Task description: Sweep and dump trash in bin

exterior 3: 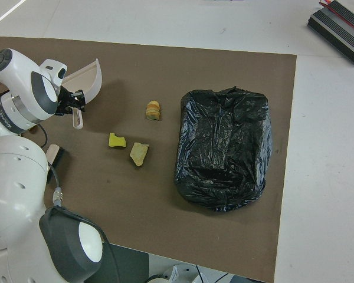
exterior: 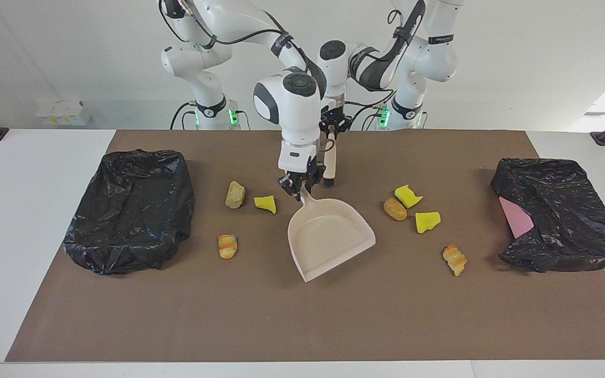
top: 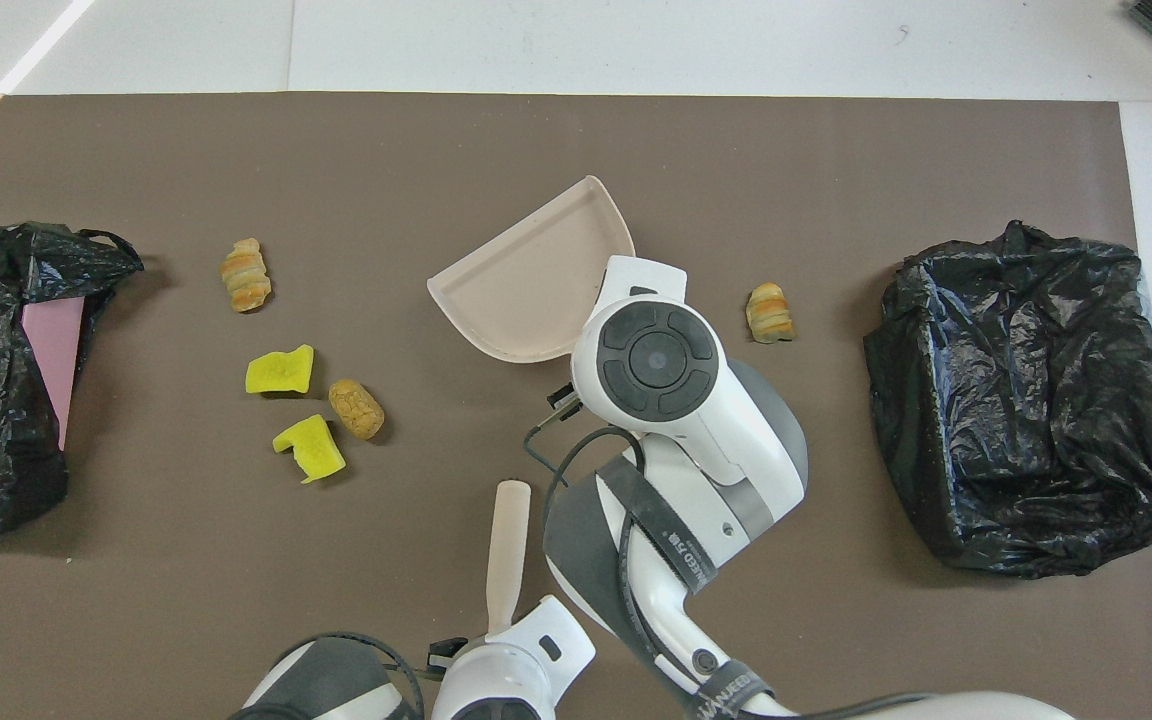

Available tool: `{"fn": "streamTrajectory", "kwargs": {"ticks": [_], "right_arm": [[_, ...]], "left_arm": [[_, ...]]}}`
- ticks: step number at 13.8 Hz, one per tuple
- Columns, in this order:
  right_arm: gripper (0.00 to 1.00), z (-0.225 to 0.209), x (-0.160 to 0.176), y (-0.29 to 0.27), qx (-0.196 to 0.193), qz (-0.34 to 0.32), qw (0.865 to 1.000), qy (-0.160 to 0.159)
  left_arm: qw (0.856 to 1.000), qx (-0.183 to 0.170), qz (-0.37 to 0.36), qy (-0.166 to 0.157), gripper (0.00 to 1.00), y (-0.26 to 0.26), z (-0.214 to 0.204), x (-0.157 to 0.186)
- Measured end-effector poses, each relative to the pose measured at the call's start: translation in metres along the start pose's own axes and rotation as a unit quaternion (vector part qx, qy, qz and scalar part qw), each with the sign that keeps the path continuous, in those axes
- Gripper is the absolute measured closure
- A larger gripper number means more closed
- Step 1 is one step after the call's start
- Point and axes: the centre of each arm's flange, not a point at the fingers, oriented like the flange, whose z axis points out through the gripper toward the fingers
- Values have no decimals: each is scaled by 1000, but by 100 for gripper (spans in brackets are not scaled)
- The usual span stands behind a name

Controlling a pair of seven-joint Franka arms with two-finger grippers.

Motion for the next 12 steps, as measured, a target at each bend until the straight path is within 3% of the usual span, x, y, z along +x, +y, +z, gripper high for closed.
{"fn": "streamTrajectory", "kwargs": {"ticks": [3,6,9,12], "right_arm": [[69,3,-1,15,-1,-121,993,-4],[69,6,-5,26,2,-225,974,-16],[69,6,-11,39,14,-288,956,-47],[69,5,-12,37,22,-354,933,-59]], "left_arm": [[999,-2,-42,8,74,-42,-8,40],[998,-6,-68,10,74,-91,-26,81],[995,-11,-96,15,74,-141,-52,117],[989,-11,-147,12,74,-189,-51,135]]}}
